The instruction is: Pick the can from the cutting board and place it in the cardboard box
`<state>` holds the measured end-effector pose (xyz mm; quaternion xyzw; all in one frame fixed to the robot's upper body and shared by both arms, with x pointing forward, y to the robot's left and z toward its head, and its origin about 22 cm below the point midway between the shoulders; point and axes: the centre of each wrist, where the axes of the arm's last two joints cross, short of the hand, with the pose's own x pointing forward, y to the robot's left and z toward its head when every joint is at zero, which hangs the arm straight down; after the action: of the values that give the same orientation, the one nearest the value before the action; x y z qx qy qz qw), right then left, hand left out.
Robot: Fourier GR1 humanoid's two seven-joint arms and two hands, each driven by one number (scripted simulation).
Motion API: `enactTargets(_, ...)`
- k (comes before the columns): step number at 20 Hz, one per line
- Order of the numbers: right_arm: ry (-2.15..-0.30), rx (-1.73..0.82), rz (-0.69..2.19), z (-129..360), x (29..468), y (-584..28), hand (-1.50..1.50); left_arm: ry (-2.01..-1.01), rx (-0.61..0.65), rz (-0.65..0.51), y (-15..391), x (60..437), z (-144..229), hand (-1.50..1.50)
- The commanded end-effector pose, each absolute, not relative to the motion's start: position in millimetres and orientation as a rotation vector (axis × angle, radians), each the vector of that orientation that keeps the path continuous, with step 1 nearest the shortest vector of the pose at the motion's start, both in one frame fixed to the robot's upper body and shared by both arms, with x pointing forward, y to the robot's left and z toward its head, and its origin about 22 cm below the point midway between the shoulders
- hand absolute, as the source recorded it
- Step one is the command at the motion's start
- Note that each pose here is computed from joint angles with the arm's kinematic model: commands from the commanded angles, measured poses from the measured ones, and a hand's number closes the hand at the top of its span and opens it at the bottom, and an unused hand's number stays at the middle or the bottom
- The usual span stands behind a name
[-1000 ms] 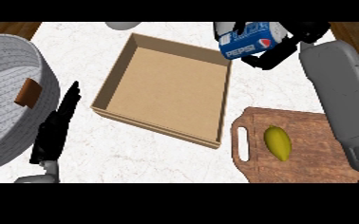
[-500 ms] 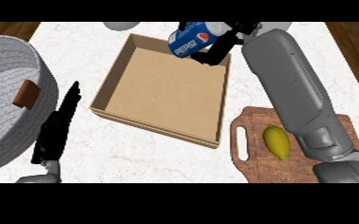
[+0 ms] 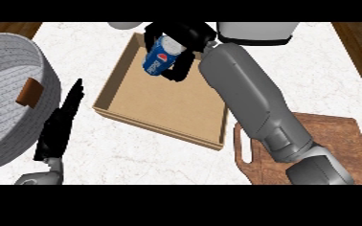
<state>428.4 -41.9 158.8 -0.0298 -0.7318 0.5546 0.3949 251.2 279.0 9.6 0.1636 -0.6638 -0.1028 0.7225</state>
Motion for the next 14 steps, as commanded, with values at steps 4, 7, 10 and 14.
enactTargets(4, -1.678, -0.167, 1.383, 118.0, 426.8, -32.0, -1.5, -1.475, 0.333, -0.258, 265.3, 253.7, 8.8, 0.0)
enactTargets(7, -1.693, -0.142, 1.361, 107.6, 426.6, -34.5, -1.5, -1.476, 0.332, -0.248, 259.2, 251.4, 15.8, 0.0)
enactTargets(10, -1.723, -0.084, 1.31, 108.6, 426.6, -32.7, -1.5, -1.48, 0.329, -0.261, 264.0, 257.2, 1.7, 0.0)
enactTargets(14, -1.765, 0.011, 1.106, 122.2, 430.2, -32.2, -1.5, -1.494, 0.322, -0.268, 268.3, 267.5, 20.3, 0.0)
